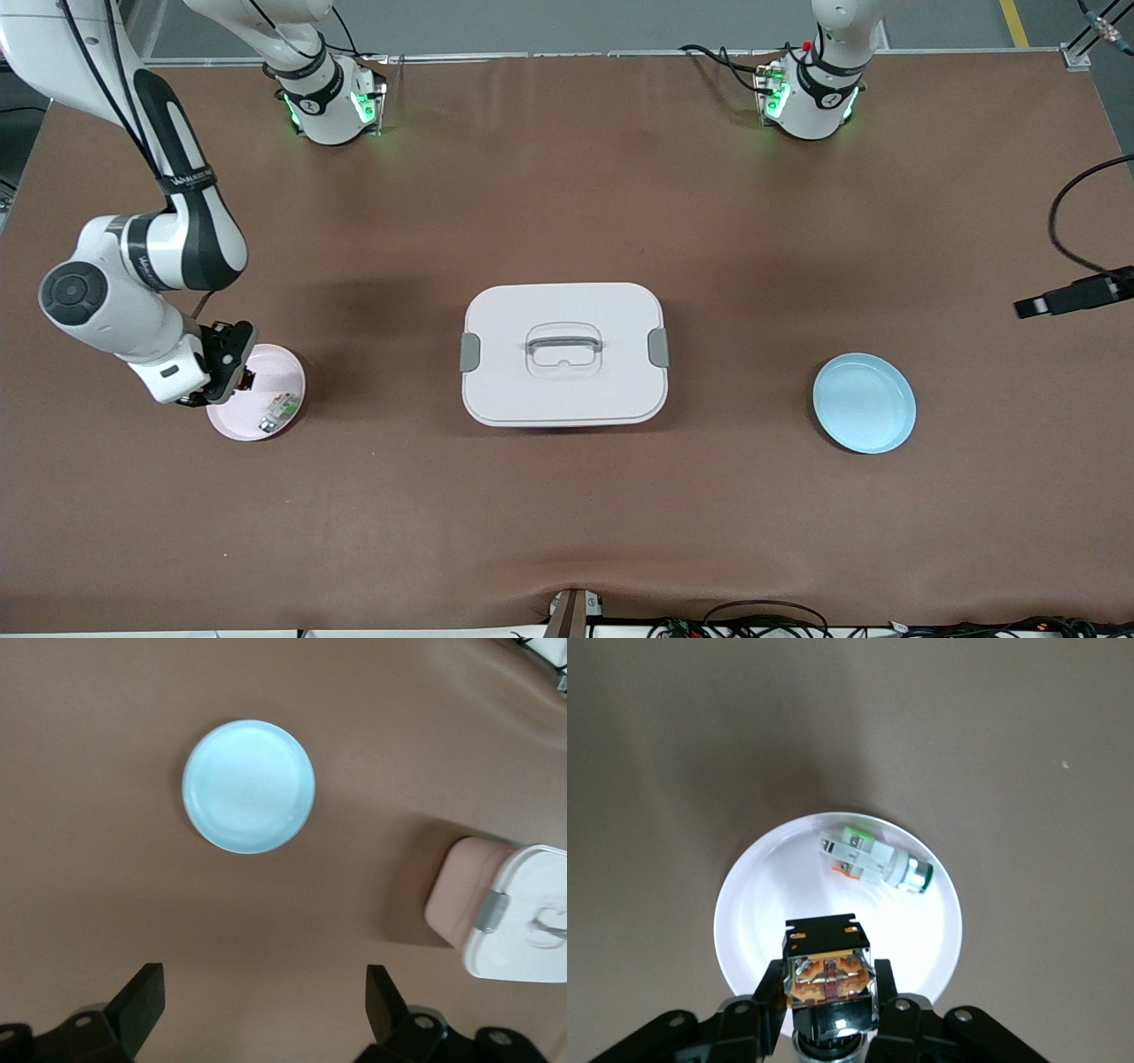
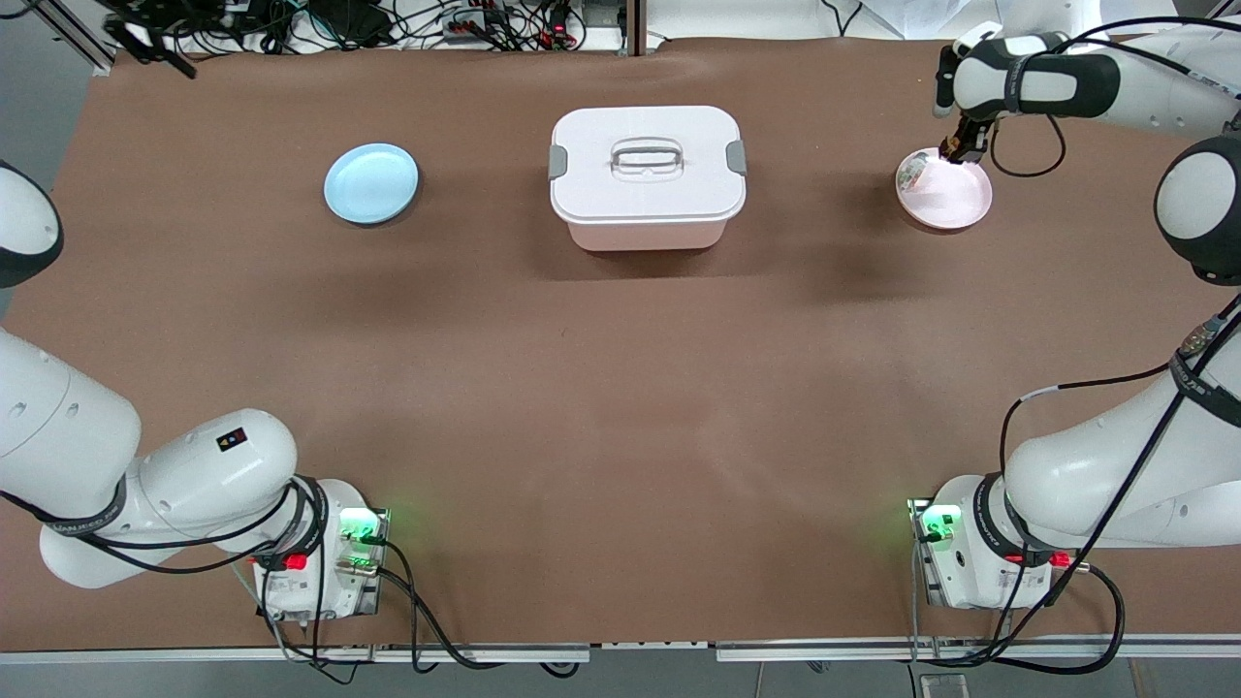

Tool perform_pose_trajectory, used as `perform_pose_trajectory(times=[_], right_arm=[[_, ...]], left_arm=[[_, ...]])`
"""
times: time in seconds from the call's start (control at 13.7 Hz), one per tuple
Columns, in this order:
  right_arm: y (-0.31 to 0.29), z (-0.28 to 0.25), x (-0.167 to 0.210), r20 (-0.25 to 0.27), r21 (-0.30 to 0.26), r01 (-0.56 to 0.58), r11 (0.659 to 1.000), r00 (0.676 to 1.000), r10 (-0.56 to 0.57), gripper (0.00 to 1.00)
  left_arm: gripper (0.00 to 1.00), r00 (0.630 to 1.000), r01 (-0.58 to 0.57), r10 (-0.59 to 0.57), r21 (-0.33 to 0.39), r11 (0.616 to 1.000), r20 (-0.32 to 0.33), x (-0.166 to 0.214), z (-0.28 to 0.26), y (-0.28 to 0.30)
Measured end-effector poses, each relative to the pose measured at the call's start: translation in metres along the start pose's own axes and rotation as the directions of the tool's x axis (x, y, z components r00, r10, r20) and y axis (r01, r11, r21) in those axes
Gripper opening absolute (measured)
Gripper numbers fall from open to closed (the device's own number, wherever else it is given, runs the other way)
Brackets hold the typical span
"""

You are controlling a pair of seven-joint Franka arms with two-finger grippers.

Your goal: Transfer orange switch to right arm and place

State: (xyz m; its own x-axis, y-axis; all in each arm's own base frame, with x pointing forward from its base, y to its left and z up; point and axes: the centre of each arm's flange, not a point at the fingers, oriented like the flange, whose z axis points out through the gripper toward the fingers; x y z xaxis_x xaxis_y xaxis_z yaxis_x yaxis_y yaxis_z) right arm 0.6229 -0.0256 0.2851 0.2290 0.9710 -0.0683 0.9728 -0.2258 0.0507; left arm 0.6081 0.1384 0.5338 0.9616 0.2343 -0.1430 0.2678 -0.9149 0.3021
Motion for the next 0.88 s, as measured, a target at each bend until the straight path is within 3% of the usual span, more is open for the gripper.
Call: perform_pose_trajectory(times=[0.15, 0.51, 0.88], right_arm=[[-0.002, 0.014, 0.002, 0.007, -0.013, 0.022, 1.000, 1.000, -0.021, 0.44], [-0.005, 0.046, -0.012, 0.050, -0.027, 0.066, 0.997, 0.997, -0.065, 0.44], [-0.005, 0.064, -0.030, 0.048, -0.023, 0.044, 0.999, 0.998, -0.043, 0.44]], left_arm=[[1.00, 0.999, -0.041, 0.040, 0.073, 0.996, 0.005, 0.000, 0.003, -0.001], [1.00, 0.989, -0.144, 0.147, 0.127, 0.981, -0.019, 0.009, 0.030, 0.062], [1.00, 0.981, -0.178, 0.190, 0.191, 0.965, -0.046, 0.020, 0.051, 0.099]])
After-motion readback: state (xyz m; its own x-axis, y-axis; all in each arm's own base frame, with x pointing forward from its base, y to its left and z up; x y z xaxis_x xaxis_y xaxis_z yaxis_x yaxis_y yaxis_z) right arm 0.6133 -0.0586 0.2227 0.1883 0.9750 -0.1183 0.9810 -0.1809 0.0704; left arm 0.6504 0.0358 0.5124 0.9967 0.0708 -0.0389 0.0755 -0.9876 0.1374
